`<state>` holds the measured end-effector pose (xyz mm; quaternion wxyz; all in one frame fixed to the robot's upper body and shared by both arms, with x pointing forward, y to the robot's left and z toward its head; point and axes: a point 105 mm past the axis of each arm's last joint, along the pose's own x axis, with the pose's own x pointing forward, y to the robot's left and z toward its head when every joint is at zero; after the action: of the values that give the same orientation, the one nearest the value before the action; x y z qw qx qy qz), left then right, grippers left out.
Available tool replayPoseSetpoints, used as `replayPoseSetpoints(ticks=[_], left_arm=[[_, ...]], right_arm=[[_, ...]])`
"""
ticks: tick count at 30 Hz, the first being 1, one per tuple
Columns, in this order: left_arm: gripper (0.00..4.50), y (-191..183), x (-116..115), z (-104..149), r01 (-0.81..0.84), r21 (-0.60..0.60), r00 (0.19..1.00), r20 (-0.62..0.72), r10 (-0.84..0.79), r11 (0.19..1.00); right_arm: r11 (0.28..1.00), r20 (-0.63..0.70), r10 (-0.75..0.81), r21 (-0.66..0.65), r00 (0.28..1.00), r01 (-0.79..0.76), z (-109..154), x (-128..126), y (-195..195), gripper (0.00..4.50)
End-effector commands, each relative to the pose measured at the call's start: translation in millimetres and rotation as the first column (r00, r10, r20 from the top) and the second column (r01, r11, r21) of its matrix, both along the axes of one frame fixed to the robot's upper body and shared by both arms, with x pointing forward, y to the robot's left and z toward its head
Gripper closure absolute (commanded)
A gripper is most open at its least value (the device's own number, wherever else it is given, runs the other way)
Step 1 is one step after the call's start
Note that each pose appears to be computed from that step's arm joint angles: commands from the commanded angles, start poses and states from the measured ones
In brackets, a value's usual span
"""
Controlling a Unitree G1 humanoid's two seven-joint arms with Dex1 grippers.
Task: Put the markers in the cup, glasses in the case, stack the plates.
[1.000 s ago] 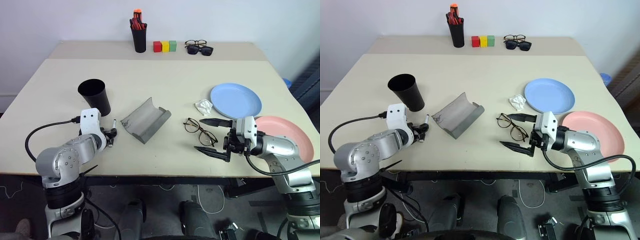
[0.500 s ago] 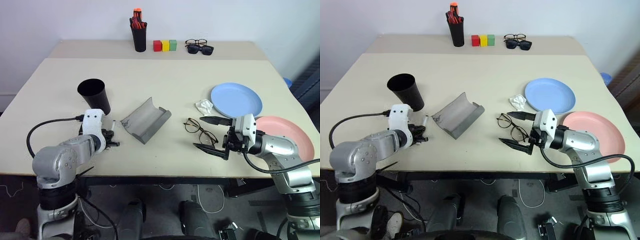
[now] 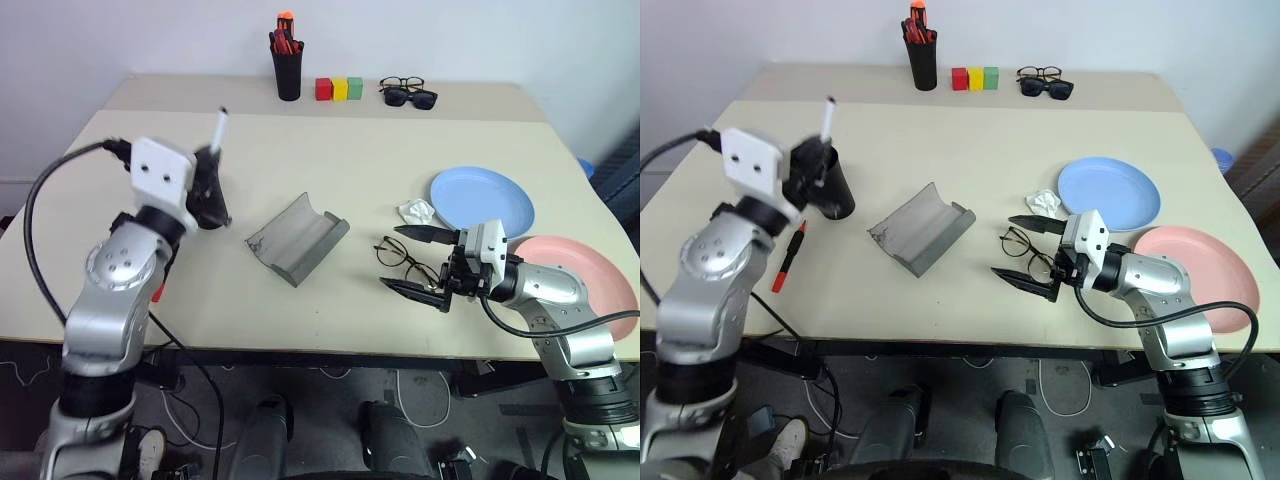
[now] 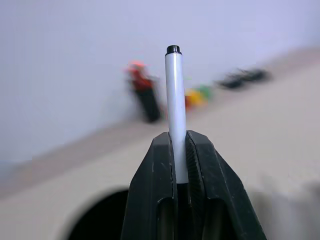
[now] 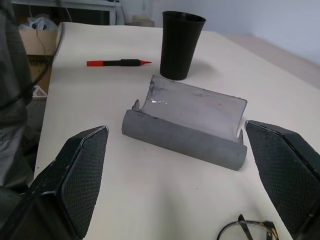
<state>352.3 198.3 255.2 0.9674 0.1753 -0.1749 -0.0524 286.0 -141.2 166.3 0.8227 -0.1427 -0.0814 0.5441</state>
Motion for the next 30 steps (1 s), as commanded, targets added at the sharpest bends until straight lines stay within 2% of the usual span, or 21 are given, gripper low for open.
replayPoseSetpoints(ticks=[1,5,13,17,20,26,28,30], left_arm=[[4.38,23.9,15.4,7.1,-0.187,0.016,0.980,0.077,0.185,0.982],[4.38,30.9,29.3,8.4,-0.272,0.007,0.955,0.122,0.269,0.962],[4.38,25.8,40.3,2.1,-0.265,-0.012,0.957,0.119,0.264,0.964],[2.91,22.6,41.0,-0.2,-0.235,-0.017,0.966,0.110,0.236,0.972],[1.32,20.5,38.3,1.5,-0.210,-0.044,0.970,0.114,0.214,0.977],[1.32,7.8,19.7,7.5,-0.055,-0.150,0.993,0.095,0.070,0.987],[1.32,3.0,3.0,2.7,0.067,-0.247,0.998,0.003,-0.069,0.967],[1.32,-5.5,-16.4,-3.0,0.190,-0.277,0.973,-0.075,-0.218,0.942]], right_arm=[[1.000,0.037,-0.003,0.010,0.999,0.003,8.7,4.2,-0.5,0.00],[1.000,0.040,-0.003,0.011,0.999,0.002,8.4,5.3,-0.3,0.00],[1.000,0.043,-0.003,0.017,0.999,0.002,7.1,1.4,-0.6,0.00],[1.000,0.041,-0.005,0.022,0.999,0.004,6.4,2.0,1.7,0.00],[1.000,0.038,-0.007,0.025,0.999,0.006,6.4,3.8,3.0,0.00],[0.999,0.034,-0.011,0.031,0.999,0.010,6.7,4.7,3.7,0.00],[0.999,0.031,-0.007,0.035,0.999,0.006,8.5,2.4,4.6,0.00],[0.999,0.027,-0.003,0.034,1.000,0.002,9.4,0.8,5.3,0.00]])
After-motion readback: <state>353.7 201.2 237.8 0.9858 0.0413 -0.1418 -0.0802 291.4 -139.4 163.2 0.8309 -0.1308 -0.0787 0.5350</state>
